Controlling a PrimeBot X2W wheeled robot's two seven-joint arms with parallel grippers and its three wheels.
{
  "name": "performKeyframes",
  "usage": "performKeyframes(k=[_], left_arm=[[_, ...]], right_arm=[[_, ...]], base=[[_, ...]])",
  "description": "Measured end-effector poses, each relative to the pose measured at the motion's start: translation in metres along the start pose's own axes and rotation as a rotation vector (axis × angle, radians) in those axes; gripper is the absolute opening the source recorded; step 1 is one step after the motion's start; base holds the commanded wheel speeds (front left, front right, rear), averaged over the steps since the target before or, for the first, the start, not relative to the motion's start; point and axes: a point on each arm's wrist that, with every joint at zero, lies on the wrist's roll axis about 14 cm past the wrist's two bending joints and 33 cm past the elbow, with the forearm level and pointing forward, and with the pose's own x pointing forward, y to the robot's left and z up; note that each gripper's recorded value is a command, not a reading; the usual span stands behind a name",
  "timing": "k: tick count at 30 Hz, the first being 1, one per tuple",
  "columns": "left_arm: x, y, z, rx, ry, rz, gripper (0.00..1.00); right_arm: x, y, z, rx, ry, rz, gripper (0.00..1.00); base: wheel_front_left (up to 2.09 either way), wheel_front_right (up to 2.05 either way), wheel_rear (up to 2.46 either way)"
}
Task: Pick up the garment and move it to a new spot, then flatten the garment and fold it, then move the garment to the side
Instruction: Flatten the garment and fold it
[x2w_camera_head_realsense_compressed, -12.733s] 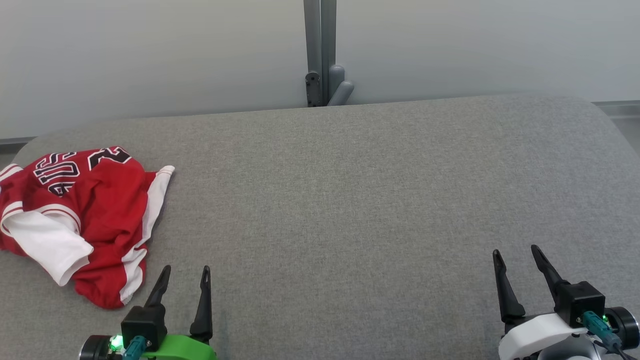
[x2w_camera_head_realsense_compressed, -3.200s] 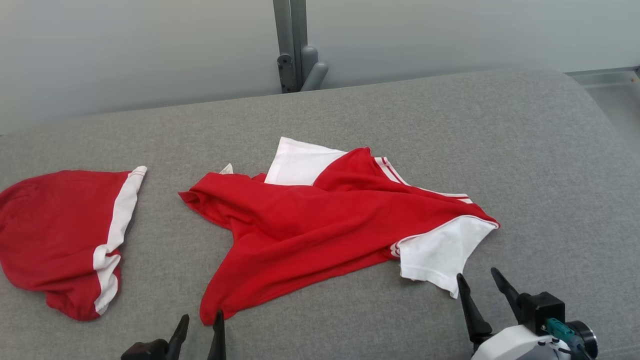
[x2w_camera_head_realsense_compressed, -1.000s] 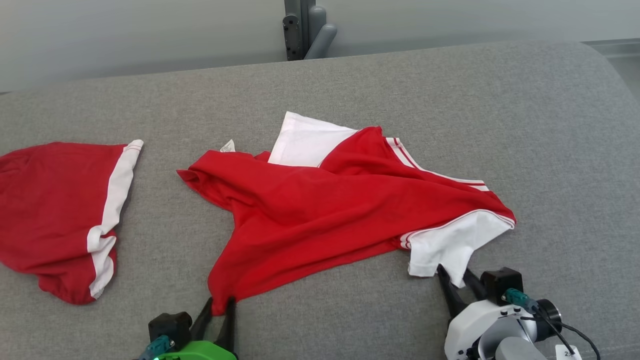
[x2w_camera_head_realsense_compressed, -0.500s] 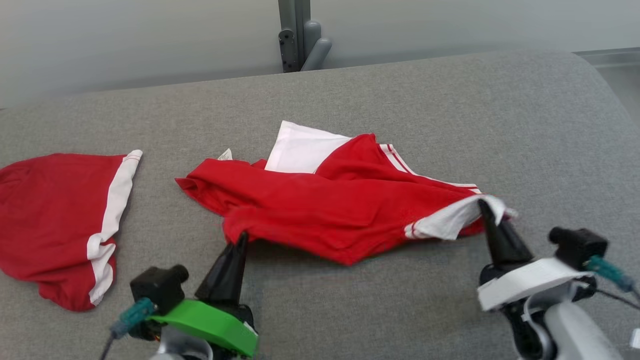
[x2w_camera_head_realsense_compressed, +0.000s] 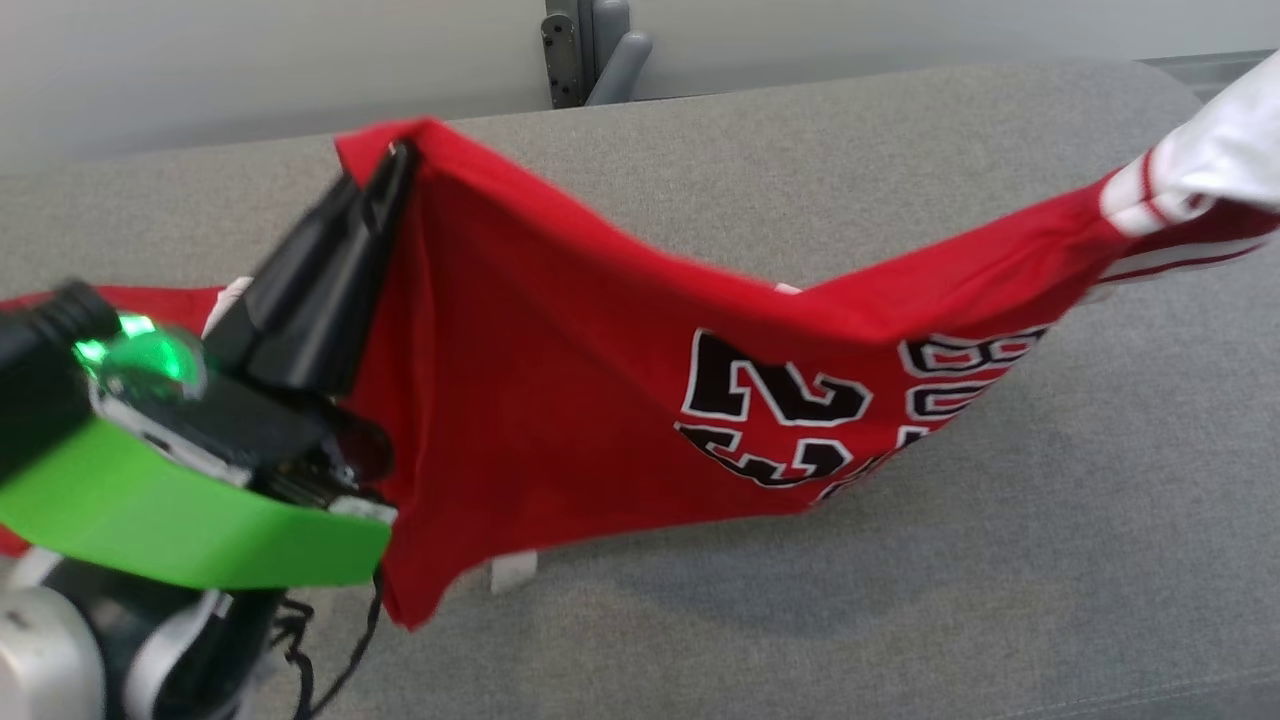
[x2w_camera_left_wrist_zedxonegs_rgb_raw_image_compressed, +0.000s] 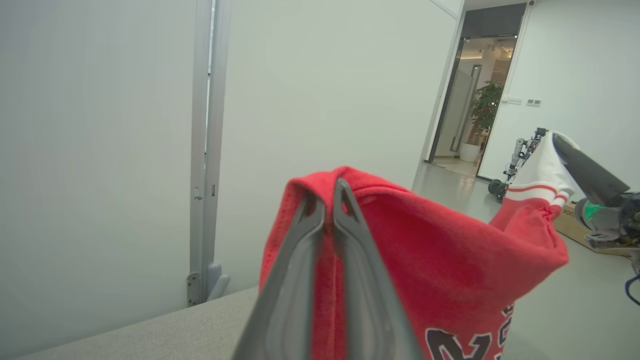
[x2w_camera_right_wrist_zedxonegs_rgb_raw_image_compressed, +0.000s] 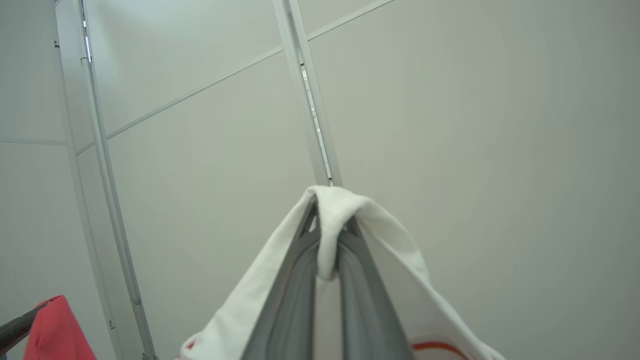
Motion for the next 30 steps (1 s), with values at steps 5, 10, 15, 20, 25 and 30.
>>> performKeyframes(k=[5,10,15,20,25,30], left_arm=[[0.048,0.022,0.025,0.062,0.025,-0.035,0.00],[0.112,0.076,0.002,0.092,0.140,0.025,0.00],[0.175,0.153,-0.043,0.184,0.212,0.153,0.00],[0.198,0.203,-0.046,0.295,0.113,0.236,0.00],[0.203,0.245,-0.082,0.372,0.076,0.275,0.00],[0.187,0.245,-0.151,0.351,0.132,0.225,0.00]], right_arm=[[0.055,-0.002,0.018,-0.044,-0.038,0.057,0.00],[0.131,-0.030,-0.022,-0.041,0.043,0.006,0.00],[0.212,-0.040,-0.084,-0.046,0.088,-0.028,0.00],[0.244,-0.042,-0.132,-0.055,0.095,-0.040,0.00],[0.250,-0.053,-0.176,-0.027,0.082,-0.057,0.00],[0.202,-0.065,-0.240,-0.033,0.222,-0.054,0.00]], base=[[0.00,0.00,0.00],[0.00,0.00,0.00],[0.00,0.00,0.00],[0.00,0.00,0.00],[0.00,0.00,0.00],[0.00,0.00,0.00]])
